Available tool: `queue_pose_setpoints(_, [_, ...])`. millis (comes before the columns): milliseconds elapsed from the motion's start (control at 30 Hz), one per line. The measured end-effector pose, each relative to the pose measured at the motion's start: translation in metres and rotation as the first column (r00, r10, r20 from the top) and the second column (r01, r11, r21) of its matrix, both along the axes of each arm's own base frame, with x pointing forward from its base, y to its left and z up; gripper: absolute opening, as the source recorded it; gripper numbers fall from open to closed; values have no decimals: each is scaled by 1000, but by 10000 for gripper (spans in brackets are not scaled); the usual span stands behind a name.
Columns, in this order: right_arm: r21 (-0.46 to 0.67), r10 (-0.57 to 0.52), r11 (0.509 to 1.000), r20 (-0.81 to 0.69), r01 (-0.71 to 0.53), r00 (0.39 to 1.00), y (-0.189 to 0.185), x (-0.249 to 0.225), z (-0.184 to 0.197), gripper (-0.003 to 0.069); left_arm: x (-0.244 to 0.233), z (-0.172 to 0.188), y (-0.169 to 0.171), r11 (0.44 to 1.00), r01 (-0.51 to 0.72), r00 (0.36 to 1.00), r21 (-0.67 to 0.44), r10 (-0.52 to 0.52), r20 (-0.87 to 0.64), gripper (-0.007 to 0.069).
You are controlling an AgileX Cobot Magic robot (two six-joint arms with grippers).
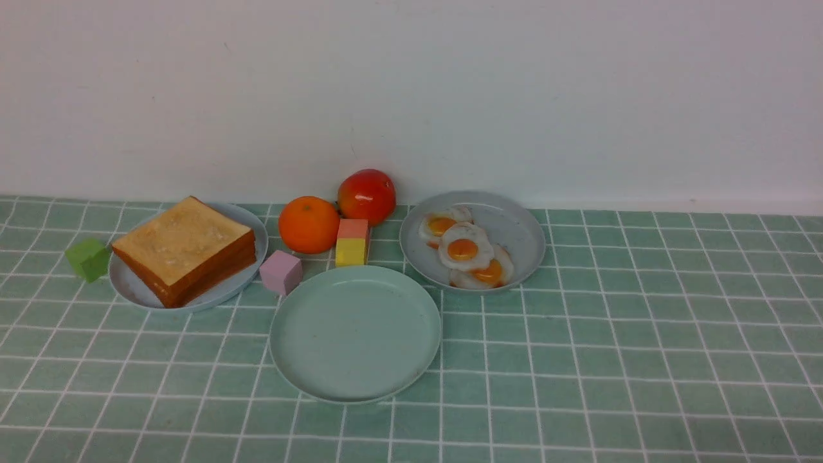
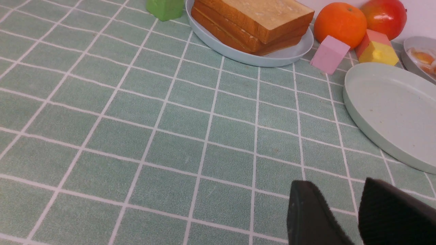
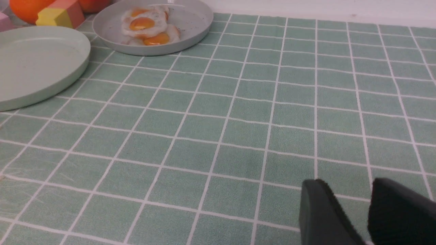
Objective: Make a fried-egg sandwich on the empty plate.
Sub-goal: Use the left arm to grab a slice of bread
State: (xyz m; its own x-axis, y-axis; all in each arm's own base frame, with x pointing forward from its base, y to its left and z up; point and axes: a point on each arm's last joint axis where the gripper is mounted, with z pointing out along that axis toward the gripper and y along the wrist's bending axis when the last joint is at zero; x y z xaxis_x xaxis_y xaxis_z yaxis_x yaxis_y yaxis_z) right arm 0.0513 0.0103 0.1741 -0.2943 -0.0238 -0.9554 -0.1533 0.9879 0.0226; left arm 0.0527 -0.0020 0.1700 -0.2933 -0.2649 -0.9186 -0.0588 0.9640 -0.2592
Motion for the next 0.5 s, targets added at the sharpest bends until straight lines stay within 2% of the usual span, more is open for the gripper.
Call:
queue_pose_setpoints(400, [0,0,1000,0,0,1000,0,0,0,239,0,0,0,1000,0,1000,0,0,0,237])
queue_pose_setpoints(500, [0,0,1000,0,0,1000,0,0,0,239,0,0,1,999,0,1000,43,0,0,237])
